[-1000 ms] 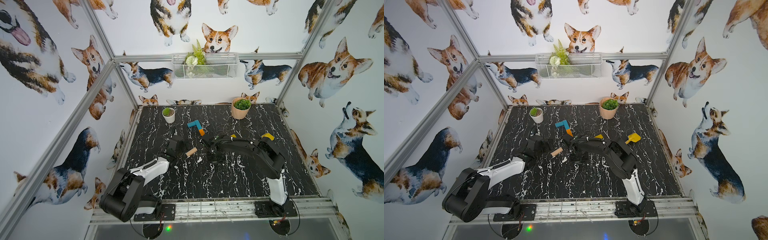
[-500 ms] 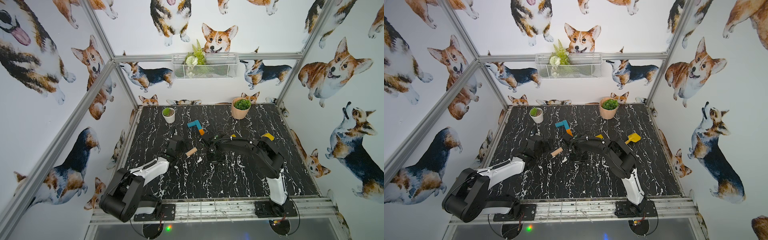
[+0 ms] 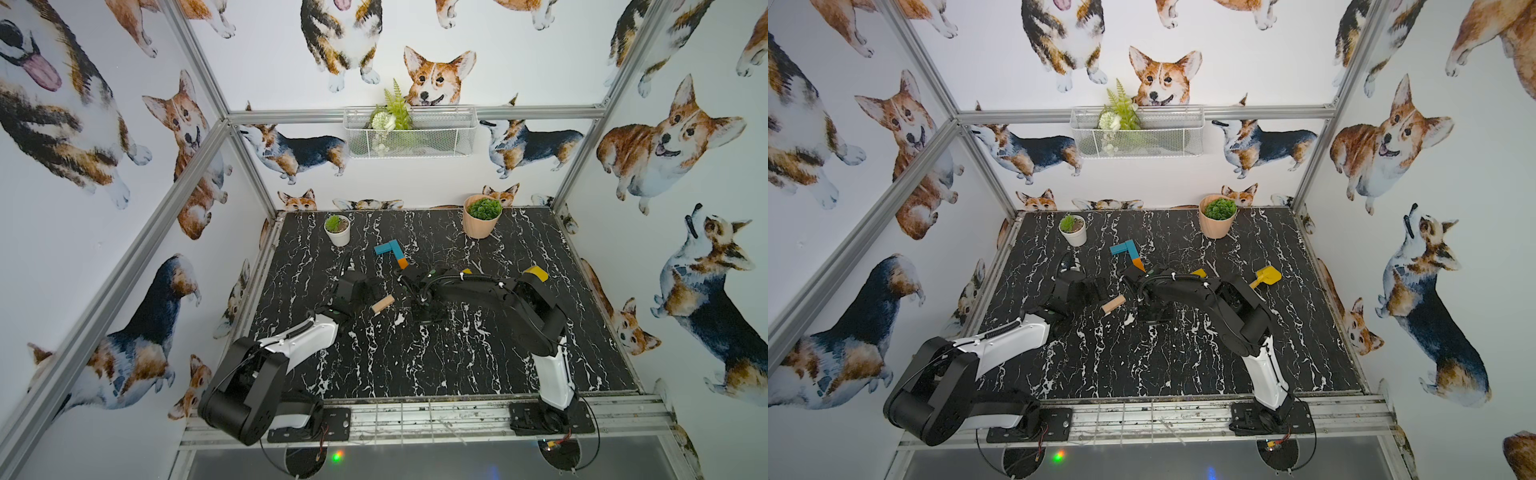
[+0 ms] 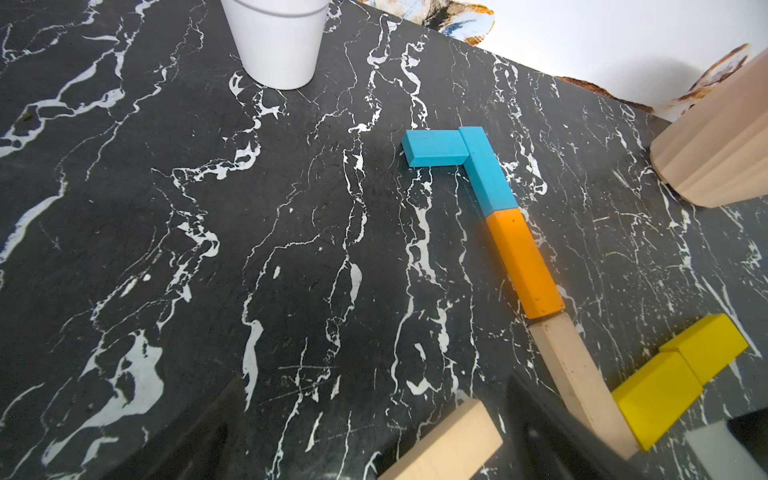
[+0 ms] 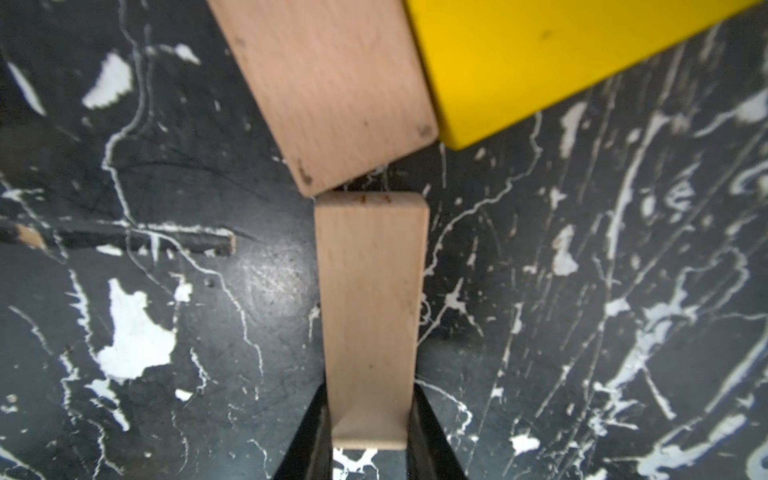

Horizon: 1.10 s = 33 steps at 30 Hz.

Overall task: Assemble a giraffe with building blocks
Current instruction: Assemble the building block at the center of the board, then pick up the building block from the center of the board.

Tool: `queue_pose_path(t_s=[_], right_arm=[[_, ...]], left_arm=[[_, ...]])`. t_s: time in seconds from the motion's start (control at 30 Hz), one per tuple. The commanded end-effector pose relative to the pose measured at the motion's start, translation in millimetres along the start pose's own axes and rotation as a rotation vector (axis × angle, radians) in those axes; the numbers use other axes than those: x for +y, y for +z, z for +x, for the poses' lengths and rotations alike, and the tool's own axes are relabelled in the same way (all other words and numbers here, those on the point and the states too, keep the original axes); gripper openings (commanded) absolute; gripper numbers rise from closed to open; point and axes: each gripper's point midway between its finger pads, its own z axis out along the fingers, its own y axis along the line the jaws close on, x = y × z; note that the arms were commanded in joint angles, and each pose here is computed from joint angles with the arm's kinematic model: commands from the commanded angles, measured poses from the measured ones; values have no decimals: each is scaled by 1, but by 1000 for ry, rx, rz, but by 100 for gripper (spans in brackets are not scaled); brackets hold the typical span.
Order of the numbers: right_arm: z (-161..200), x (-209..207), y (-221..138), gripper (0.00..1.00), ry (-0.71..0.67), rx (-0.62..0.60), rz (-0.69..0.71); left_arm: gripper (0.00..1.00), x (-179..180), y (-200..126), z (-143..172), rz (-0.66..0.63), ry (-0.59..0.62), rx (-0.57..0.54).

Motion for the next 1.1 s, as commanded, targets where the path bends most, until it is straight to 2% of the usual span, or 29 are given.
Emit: queue_pose_path(t_s=[0.0, 0.07, 0.17, 0.4, 0.53, 0.67, 0.77, 0.8, 0.9, 1.07], right_arm=[[-2, 4, 3, 17, -1, -5, -12], [-2, 4, 1, 21, 6, -5, -9], [-3, 2, -2, 38, 14, -15, -6], [-8, -5, -28, 60, 0, -70, 8], [-10, -5, -51, 62, 17, -113, -23], [-13, 10, -56, 62, 25, -130, -74], [-18, 33, -49, 62, 23, -120, -95], [-20, 43, -47, 62, 22, -122, -101], [-30, 67, -45, 62, 19, -144, -100], [-46, 84, -36, 62, 81, -171, -68]], left_arm=[[100, -3, -1, -5, 13, -12, -24], [100, -3, -1, -6, 15, -11, -25], [100, -3, -1, -6, 14, -11, -25], [100, -1, -4, -8, 9, -14, -37], [100, 11, -8, -10, -44, -54, -64], [100, 49, -20, -14, -248, -116, -94], [100, 88, -38, -13, -434, -220, -124], [100, 96, -42, -13, -461, -245, -136], [100, 101, -49, -15, -451, -274, -177], [100, 105, -53, -15, -444, -286, -211]])
